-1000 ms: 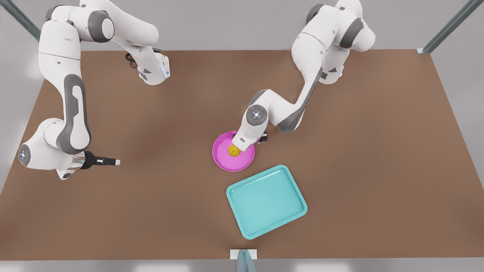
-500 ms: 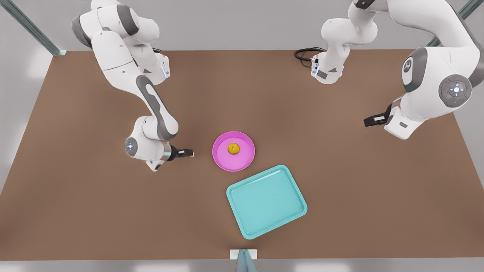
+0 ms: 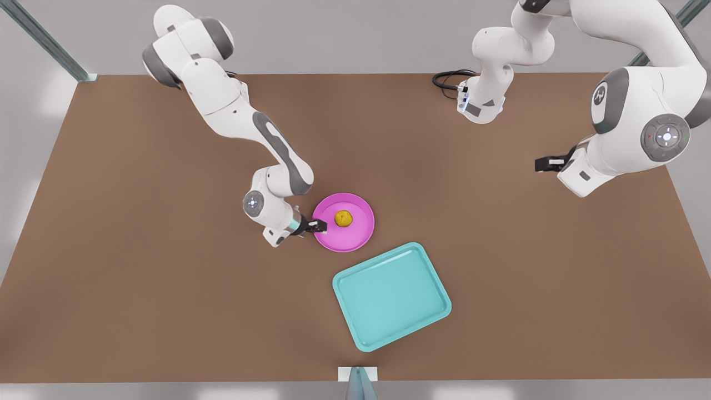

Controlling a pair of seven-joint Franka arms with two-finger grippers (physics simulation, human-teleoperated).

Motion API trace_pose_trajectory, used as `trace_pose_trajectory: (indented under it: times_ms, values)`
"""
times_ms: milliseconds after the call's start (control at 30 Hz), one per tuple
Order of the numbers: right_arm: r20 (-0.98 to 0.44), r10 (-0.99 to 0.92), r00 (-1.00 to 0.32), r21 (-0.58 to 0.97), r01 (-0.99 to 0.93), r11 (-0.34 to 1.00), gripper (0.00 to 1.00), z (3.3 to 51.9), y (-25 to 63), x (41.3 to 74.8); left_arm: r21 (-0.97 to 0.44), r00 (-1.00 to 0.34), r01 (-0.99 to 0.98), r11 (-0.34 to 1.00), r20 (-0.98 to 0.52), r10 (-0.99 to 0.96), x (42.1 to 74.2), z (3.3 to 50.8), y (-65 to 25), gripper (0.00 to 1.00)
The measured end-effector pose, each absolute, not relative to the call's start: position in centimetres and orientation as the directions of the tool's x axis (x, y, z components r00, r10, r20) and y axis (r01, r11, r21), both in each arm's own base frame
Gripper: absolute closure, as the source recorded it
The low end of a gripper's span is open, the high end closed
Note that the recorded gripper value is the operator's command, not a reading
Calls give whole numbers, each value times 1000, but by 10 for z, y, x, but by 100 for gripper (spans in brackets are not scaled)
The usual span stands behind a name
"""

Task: Place the orange on the plate with the left arm and the plate on the tray with the right arm

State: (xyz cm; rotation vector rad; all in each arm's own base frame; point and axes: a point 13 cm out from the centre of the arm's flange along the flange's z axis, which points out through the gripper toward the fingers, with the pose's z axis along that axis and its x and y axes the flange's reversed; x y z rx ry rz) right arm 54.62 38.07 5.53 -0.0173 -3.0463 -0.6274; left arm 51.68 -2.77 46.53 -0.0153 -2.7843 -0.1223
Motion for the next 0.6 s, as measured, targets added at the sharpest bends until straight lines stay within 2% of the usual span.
trace_pose_trajectory:
  times_ms: [67, 133, 167, 233, 300, 400, 533, 600]
  values:
    - [28, 26, -999, 396, 34, 918, 0, 56, 382, 549, 75, -935, 37, 996, 353, 8, 516, 465, -26, 0]
    - [26, 44, -999, 396, 51, 917, 9, 56, 382, 551, 69, -933, 48, 996, 359, 20, 516, 464, -25, 0]
    - [26, 52, -998, 396, 58, 916, 20, 56, 382, 552, 67, -932, 54, 996, 361, 27, 515, 463, -25, 0]
    - [29, 66, -997, 395, 72, 916, 31, 54, 381, 552, 62, -931, 66, 996, 363, 39, 515, 463, -25, 0]
    - [32, 77, -996, 394, 84, 915, 48, 53, 381, 552, 57, -930, 76, 995, 365, 50, 515, 463, -25, 0]
    - [37, 92, -995, 393, 99, 914, 64, 52, 381, 552, 52, -928, 90, 995, 367, 64, 514, 463, -25, 0]
    - [40, 108, -993, 394, 116, 912, 78, 51, 380, 554, 47, -926, 104, 993, 370, 79, 514, 463, -25, 0]
    - [41, 113, -993, 395, 120, 911, 79, 52, 381, 554, 45, -925, 109, 993, 371, 85, 514, 463, -24, 0]
